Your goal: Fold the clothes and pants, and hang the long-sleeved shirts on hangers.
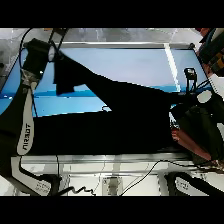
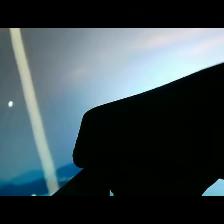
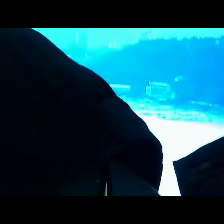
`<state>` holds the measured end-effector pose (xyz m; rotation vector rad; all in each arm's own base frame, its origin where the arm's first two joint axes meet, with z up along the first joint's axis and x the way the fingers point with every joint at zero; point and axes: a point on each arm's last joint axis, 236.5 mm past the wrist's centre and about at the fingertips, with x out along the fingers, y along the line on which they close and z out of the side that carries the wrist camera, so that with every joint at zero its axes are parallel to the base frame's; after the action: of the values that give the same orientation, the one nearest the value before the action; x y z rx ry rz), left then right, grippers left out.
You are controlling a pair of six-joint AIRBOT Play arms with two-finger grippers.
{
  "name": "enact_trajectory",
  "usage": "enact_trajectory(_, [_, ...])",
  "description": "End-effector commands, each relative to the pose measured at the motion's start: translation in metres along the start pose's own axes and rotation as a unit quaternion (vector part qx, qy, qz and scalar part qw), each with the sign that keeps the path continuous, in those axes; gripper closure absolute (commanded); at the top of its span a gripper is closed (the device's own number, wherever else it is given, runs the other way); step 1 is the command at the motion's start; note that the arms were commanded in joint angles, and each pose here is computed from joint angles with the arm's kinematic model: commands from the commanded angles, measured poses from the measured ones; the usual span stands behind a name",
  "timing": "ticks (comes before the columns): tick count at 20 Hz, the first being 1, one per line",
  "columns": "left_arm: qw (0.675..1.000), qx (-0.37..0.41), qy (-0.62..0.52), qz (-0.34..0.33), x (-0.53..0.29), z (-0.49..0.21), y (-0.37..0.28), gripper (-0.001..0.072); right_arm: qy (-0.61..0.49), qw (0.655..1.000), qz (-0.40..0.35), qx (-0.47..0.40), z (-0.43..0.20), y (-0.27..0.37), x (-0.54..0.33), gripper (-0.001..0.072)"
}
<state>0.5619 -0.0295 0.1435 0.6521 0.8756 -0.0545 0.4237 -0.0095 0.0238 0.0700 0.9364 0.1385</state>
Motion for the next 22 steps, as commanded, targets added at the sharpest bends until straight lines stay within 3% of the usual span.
enact_trajectory(1, [0.99, 0.044, 0.132, -0.022, 0.012, -0.08, 0.011, 0.0698, 0.027, 1.0, 0.001, -0.001, -0.013, 0.001, -0.004, 0.0692])
enact_trajectory(6, [0.979, 0.019, 0.19, -0.07, 0.051, -0.145, 0.003, 0.0698, 0.038, 0.999, 0.002, -0.003, -0.018, 0.002, -0.005, 0.0692])
enact_trajectory(8, [0.978, 0.066, 0.178, -0.082, 0.065, -0.146, -0.004, 0.0698, 0.036, 0.999, 0.002, -0.003, -0.017, 0.002, -0.005, 0.0692])
enact_trajectory(10, [0.978, 0.122, 0.142, -0.094, 0.081, -0.128, -0.019, 0.0698, 0.036, 0.999, 0.002, -0.003, -0.017, 0.002, -0.005, 0.0692])
enact_trajectory(17, [0.984, 0.132, -0.024, -0.119, 0.104, -0.021, -0.124, 0.0678, 0.033, 0.999, 0.001, -0.004, -0.016, 0.001, -0.005, 0.0692])
enact_trajectory(18, [0.984, 0.126, -0.038, -0.119, 0.101, -0.01, -0.133, 0.045, 0.031, 1.0, 0.0, -0.004, -0.015, 0.001, -0.005, 0.0692])
enact_trajectory(19, [0.986, 0.112, -0.046, -0.119, 0.099, -0.004, -0.137, 0.0085, 0.029, 1.0, -0.001, -0.004, -0.013, 0.0, -0.004, 0.0692])
enact_trajectory(20, [0.989, 0.077, -0.046, -0.118, 0.098, -0.002, -0.137, 0.0007, 0.025, 1.0, -0.003, -0.004, -0.012, 0.0, -0.004, 0.0692])
enact_trajectory(22, [0.994, 0.048, -0.005, -0.094, 0.098, -0.019, -0.118, 0.0007, 0.022, 1.0, -0.005, -0.005, -0.01, -0.001, -0.004, 0.0691])
